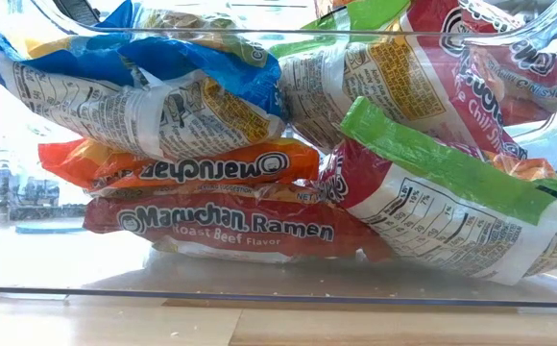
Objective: Pick & Place Food Item
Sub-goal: Put the silver spoon into the white bin, then put the top black spoon into the white bin
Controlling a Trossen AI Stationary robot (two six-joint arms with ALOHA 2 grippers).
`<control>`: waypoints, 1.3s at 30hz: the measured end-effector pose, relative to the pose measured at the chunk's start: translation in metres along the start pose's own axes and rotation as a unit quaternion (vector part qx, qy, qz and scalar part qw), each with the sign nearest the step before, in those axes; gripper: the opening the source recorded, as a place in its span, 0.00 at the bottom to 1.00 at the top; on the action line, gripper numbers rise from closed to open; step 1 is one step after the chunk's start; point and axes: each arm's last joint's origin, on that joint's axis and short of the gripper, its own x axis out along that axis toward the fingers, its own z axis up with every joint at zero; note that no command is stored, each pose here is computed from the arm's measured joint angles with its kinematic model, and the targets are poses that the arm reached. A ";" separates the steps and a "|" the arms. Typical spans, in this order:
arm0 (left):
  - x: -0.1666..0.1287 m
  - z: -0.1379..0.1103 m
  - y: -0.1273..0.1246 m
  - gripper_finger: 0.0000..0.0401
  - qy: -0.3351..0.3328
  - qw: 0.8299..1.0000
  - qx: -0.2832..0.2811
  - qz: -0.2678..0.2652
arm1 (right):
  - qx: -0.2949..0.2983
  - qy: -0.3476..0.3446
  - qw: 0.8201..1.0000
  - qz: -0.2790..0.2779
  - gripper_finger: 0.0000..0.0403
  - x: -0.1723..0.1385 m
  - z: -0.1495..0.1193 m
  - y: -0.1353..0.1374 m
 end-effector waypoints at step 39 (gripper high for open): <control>-0.089 0.012 0.046 0.26 0.383 0.835 0.386 -0.083 | -0.009 0.009 1.000 0.014 0.43 -0.001 -0.004 0.005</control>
